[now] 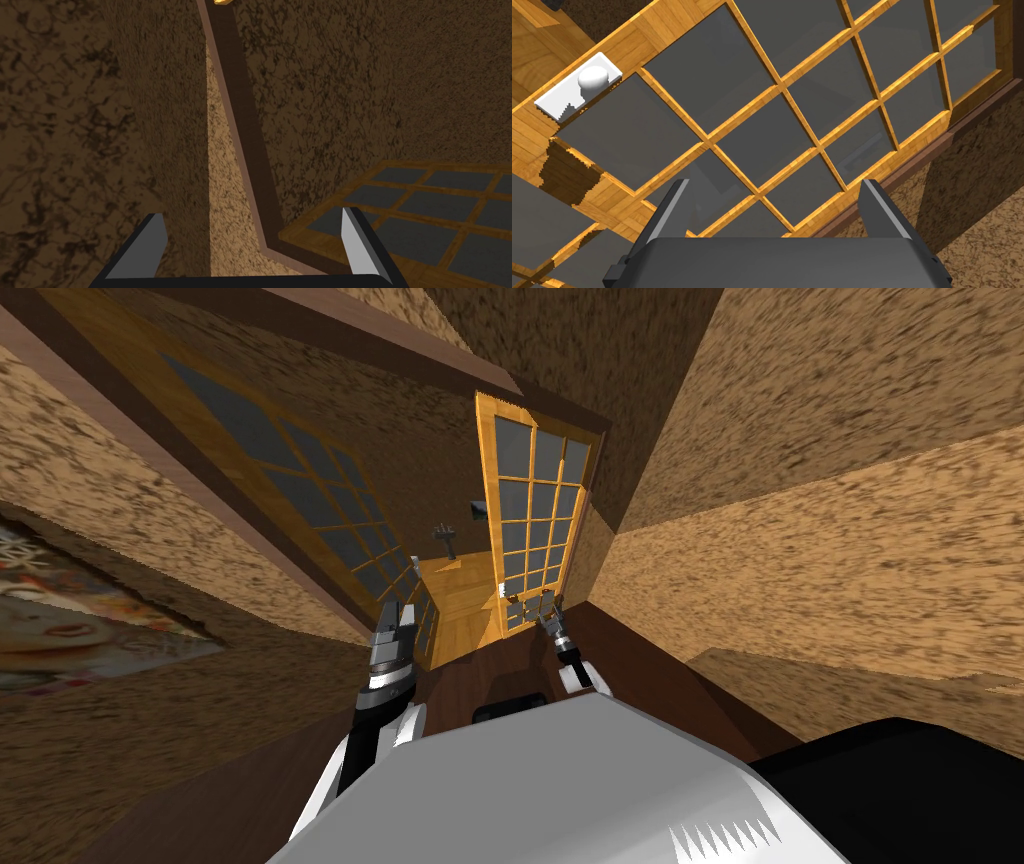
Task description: Push the door open
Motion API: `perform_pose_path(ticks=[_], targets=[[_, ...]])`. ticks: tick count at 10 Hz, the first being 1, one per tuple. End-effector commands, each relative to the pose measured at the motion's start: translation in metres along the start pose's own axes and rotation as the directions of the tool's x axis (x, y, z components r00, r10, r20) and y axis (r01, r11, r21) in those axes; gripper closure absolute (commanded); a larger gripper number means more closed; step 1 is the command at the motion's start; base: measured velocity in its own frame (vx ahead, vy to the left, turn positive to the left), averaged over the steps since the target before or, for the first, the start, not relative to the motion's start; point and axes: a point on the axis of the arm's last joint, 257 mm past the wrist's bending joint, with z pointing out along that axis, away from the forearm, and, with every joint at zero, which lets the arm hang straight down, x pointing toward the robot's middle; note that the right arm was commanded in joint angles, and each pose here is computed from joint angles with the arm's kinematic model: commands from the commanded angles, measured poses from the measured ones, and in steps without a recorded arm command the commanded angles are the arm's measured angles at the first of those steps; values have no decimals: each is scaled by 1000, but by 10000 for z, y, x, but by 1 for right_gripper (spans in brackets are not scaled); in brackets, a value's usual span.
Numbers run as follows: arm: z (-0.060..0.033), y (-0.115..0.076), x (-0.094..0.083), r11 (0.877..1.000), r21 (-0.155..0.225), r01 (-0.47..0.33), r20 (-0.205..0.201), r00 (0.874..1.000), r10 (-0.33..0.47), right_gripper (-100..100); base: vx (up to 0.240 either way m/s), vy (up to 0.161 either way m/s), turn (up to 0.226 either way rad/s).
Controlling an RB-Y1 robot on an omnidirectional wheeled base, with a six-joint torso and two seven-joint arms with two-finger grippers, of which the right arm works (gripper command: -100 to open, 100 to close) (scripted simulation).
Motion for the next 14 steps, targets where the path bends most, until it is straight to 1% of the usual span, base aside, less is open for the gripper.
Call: perform_pose_path(ticks=[1, 4, 5, 8, 9, 12, 14], targets=[[-18, -48, -26, 999, 8, -31, 2, 1000, 31, -100, 75, 13, 7], [-28, -252, -100, 991, 40, -126, 14, 992, 126, -100, 78, 14, 15], [-38, -269, -115, 990, 43, -134, 18, 991, 133, -100, 69, 9, 7], [-65, -487, -185, 970, 74, -232, 41, 973, 229, -100, 75, 11, 14], [-65, -487, -185, 969, 74, -237, 41, 971, 234, -100, 68, 12, 8], [-97, -698, -237, 937, 99, -334, 68, 942, 329, -100, 83, 17, 14], [-122, -835, -262, 911, 113, -396, 88, 918, 387, -100, 94, 14, 18]])
